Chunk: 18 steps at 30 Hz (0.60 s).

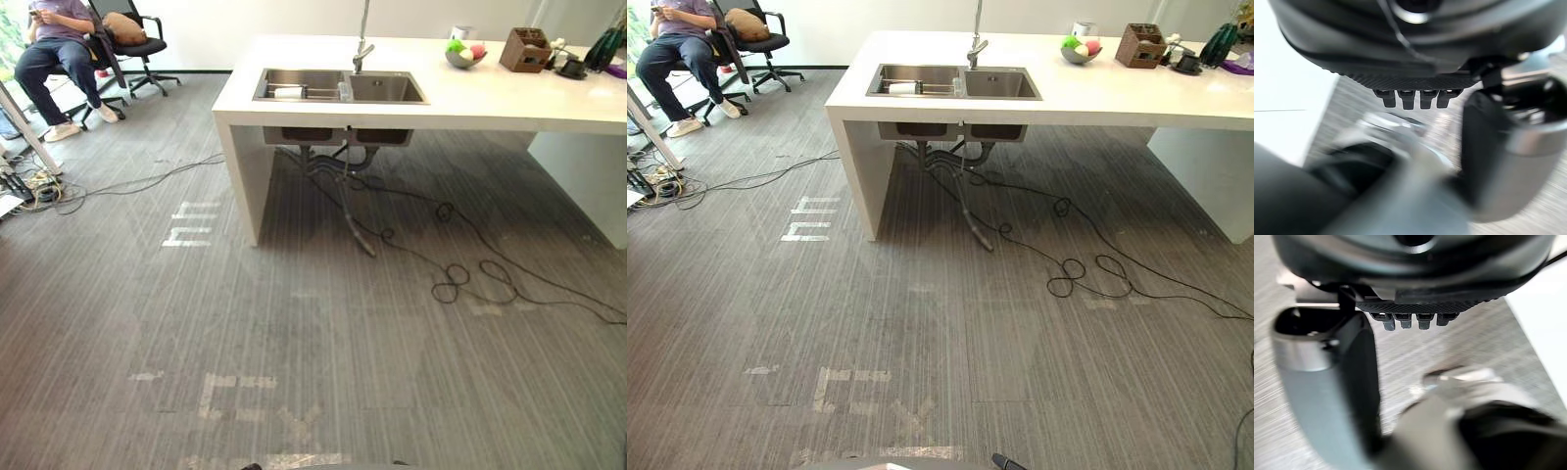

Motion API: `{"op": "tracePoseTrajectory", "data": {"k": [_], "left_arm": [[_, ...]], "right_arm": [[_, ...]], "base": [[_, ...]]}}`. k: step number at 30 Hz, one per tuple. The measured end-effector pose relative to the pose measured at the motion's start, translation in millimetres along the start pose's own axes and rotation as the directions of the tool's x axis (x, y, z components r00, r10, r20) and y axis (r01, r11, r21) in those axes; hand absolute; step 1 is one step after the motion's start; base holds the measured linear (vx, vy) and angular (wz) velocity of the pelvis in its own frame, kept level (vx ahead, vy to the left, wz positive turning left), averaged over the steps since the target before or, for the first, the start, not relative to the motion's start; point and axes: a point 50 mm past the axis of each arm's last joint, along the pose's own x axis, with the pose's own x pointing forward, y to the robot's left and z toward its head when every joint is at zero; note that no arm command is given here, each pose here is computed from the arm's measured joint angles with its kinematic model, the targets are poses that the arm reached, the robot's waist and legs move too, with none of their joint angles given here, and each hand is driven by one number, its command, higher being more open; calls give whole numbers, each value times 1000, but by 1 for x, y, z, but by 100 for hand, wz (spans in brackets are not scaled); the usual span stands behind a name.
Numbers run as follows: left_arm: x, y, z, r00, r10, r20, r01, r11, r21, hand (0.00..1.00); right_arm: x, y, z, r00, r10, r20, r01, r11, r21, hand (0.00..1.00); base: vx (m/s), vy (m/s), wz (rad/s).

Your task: Walk over to the sink, pick up the cup, carry it to the dishwasher, place the cup inside the dishwasher, then close the dishwasher door

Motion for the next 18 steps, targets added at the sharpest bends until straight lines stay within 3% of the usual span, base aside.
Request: {"op": "tracePoseTrajectory", "data": {"k": [6,11,18], "left_arm": [[0,-6,19,983,27,179,-60,981,182,100],[-1,-6,23,965,80,250,-127,976,176,100],[-2,-5,23,929,176,325,-226,966,123,100]], "right_arm": [[0,14,30,990,-5,140,11,999,-37,100],[-1,40,40,980,103,170,-92,993,-70,100],[-1,44,40,973,168,157,-164,986,-38,100]], "base": [[19,-12,7],[-24,-19,10],[-39,-7,10]]}}
